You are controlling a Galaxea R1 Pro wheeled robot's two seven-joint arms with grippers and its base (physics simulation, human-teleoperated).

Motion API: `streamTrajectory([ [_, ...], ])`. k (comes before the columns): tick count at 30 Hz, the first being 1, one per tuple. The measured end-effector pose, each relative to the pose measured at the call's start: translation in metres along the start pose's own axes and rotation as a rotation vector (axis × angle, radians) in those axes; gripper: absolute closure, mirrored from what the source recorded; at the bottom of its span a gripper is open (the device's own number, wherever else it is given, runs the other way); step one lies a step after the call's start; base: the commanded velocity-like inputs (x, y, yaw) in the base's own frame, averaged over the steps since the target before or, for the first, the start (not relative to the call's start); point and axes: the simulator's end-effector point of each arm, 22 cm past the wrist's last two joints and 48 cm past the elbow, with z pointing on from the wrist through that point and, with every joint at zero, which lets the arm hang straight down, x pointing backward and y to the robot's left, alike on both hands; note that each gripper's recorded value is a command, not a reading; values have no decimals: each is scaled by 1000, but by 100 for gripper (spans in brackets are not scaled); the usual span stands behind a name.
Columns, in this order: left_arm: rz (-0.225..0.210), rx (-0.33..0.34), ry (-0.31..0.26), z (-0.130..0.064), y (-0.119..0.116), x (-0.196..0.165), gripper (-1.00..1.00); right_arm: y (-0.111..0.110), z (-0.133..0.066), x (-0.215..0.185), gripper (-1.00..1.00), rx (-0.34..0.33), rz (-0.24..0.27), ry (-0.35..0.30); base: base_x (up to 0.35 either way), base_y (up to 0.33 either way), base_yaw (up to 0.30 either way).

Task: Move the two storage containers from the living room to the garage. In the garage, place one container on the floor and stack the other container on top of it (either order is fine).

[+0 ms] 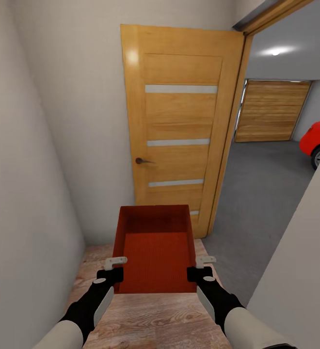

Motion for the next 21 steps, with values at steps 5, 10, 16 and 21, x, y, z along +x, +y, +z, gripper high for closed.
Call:
streamTrajectory([
  [5, 1, -1, 1, 0, 0, 0, 100, 0, 0, 0, 100, 1, 0, 1, 0, 0, -117],
  [10, 1, -1, 1, 0, 1, 0, 100, 1, 0, 0, 100, 1, 1, 1, 0, 0, -259],
  [16, 2, -2, 1, 0, 1, -1, 100, 1, 0, 0, 100, 1, 1, 1, 0, 0, -280],
  [21, 2, -2, 1, 0, 1, -1, 100, 1, 0, 0, 100, 1, 1, 1, 22, 26, -282],
])
